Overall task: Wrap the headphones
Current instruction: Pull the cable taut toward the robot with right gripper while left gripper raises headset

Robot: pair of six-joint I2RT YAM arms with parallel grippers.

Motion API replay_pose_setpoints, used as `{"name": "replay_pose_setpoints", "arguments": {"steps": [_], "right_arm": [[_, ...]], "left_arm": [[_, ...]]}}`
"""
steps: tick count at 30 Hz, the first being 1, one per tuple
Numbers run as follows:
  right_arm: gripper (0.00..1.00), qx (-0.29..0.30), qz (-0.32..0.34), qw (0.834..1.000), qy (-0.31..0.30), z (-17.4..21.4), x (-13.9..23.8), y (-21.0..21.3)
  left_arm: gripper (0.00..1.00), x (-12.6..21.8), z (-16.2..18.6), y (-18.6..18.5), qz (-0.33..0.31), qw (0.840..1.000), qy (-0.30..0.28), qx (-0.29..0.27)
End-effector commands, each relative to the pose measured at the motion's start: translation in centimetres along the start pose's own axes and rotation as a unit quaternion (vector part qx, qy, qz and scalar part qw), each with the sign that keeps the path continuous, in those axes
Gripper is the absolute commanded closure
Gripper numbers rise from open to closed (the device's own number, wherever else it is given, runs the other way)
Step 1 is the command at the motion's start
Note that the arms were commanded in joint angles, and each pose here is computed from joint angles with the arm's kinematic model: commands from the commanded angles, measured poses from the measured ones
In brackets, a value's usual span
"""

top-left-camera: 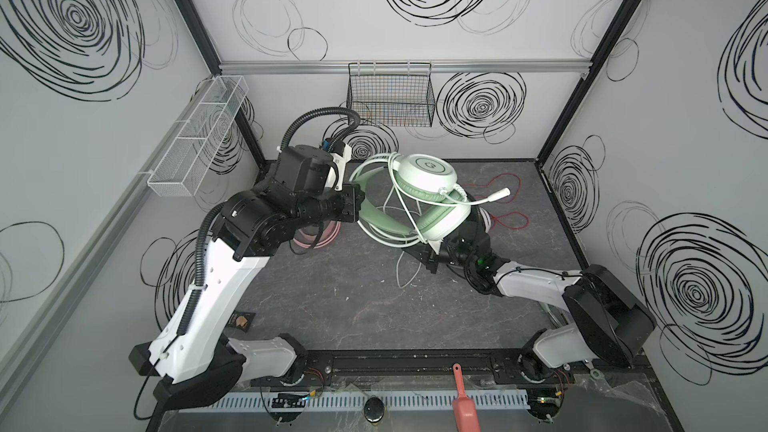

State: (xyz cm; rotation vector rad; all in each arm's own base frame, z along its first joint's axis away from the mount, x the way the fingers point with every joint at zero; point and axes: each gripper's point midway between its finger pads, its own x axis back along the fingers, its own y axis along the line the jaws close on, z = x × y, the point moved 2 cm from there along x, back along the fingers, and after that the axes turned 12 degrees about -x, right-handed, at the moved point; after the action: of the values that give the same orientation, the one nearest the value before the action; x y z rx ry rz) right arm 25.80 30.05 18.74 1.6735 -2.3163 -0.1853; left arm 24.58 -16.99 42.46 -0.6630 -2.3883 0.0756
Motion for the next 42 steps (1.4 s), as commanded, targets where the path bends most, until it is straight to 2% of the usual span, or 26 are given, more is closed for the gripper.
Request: {"name": "replay_pose_setpoints", "arguments": {"steps": [1, 2, 5, 12, 16, 20, 22, 24, 27, 29, 35, 37, 42], "right_arm": [[0.71, 0.001, -0.037, 0.998, -0.048, -1.9, 0.1, 1.1], [0.66, -0.006, -0.042, 0.998, -0.049, -2.0, -0.1, 1.1], [0.61, -0.027, -0.058, 0.997, -0.038, -1.8, -1.0, 0.9], [0.63, -0.067, -0.073, 0.995, -0.021, -0.1, -3.3, 0.8], [0.71, -0.089, -0.082, 0.993, -0.01, 1.2, -3.6, 1.7], [0.86, -0.127, -0.088, 0.988, 0.003, 2.6, -3.1, 3.5], [0.97, -0.146, -0.088, 0.985, 0.032, 4.0, -3.2, 4.8], [1.0, -0.161, -0.081, 0.981, 0.076, 5.6, -3.4, 6.6], [1.0, -0.156, -0.033, 0.979, 0.131, 7.4, -2.9, 8.6], [1.0, -0.144, 0.026, 0.976, 0.159, 8.1, -2.0, 9.2], [1.0, -0.095, 0.133, 0.962, 0.219, 7.4, 1.1, 9.9], [1.0, -0.062, 0.168, 0.957, 0.228, 6.7, 2.2, 10.0], [1.0, 0.004, 0.225, 0.948, 0.224, 3.6, 4.5, 10.6]], "left_arm": [[1.0, 1.4, -2.8, -1.2, 0.034, 0.998, -0.057, 0.007], [1.0, 1.4, -2.9, -1.2, 0.034, 0.998, -0.057, 0.007], [1.0, 1.5, -3.1, -1.2, 0.035, 0.998, -0.06, 0.008], [1.0, 1.7, -3.4, -1.1, 0.032, 0.997, -0.066, 0.01], [1.0, 1.7, -3.5, -0.8, 0.025, 0.997, -0.067, 0.012], [1.0, 1.6, -3.7, 0.0, 0.008, 0.997, -0.07, 0.018], [1.0, 1.5, -4.1, 0.9, -0.015, 0.997, -0.072, 0.024], [1.0, 1.4, -4.7, 2.3, -0.048, 0.995, -0.079, 0.029], [1.0, 1.2, -5.2, 4.4, -0.11, 0.99, -0.079, 0.028], [1.0, 1.3, -5.3, 5.9, -0.154, 0.985, -0.078, 0.028], [1.0, 1.6, -5.2, 8.8, -0.237, 0.969, -0.071, 0.015], [1.0, 1.9, -5.1, 9.9, -0.271, 0.96, -0.07, 0.011], [1.0, 2.7, -4.3, 12.9, -0.374, 0.925, -0.064, 0.004]]}}
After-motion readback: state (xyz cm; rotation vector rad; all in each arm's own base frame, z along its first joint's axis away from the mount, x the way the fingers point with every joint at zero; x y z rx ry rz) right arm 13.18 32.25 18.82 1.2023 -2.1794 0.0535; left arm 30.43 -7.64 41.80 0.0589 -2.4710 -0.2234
